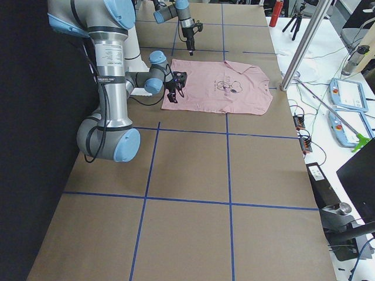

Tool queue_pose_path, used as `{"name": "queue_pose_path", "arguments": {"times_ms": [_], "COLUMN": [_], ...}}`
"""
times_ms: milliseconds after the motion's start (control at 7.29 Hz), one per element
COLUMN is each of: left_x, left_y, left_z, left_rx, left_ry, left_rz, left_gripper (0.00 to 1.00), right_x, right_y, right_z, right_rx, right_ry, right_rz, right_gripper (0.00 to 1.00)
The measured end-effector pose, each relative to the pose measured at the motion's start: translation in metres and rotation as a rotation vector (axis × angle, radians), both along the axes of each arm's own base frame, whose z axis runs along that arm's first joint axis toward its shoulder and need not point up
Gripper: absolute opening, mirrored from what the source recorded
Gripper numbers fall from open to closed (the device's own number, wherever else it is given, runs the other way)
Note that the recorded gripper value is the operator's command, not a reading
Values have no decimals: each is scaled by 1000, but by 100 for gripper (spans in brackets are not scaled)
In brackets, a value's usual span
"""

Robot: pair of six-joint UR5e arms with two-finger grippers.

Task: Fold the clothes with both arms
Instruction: 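Lower both grippers to the shirt's hem corners nearest the robot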

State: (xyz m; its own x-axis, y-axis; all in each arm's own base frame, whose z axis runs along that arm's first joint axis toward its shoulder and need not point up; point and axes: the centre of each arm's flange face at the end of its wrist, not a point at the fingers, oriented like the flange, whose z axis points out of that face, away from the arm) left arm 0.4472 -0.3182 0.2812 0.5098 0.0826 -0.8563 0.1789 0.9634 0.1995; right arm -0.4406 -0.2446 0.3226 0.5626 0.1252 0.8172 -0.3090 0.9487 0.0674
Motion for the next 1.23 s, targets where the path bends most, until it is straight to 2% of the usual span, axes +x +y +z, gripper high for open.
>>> {"name": "queue_pose_path", "arguments": {"times_ms": [274,548,823,1234], "left_x": [15,26,32,37], "left_y": [50,80,94,102], "left_z": [43,65,71,74], "left_rx": [-87,-124,-130,-132], "left_ry": [-56,-91,-102,-112], "left_rz": [-12,-14,0,13], "left_gripper": [75,75,55,55], "right_x": [-7,-8,-8,-9], "right_y": [18,21,21,21], "right_z": [0,0,0,0], "right_rx": [5,9,11,12], "right_ry": [-2,-2,-1,-1], "right_rz": [8,14,18,18], "right_gripper": [99,99,99,99]}}
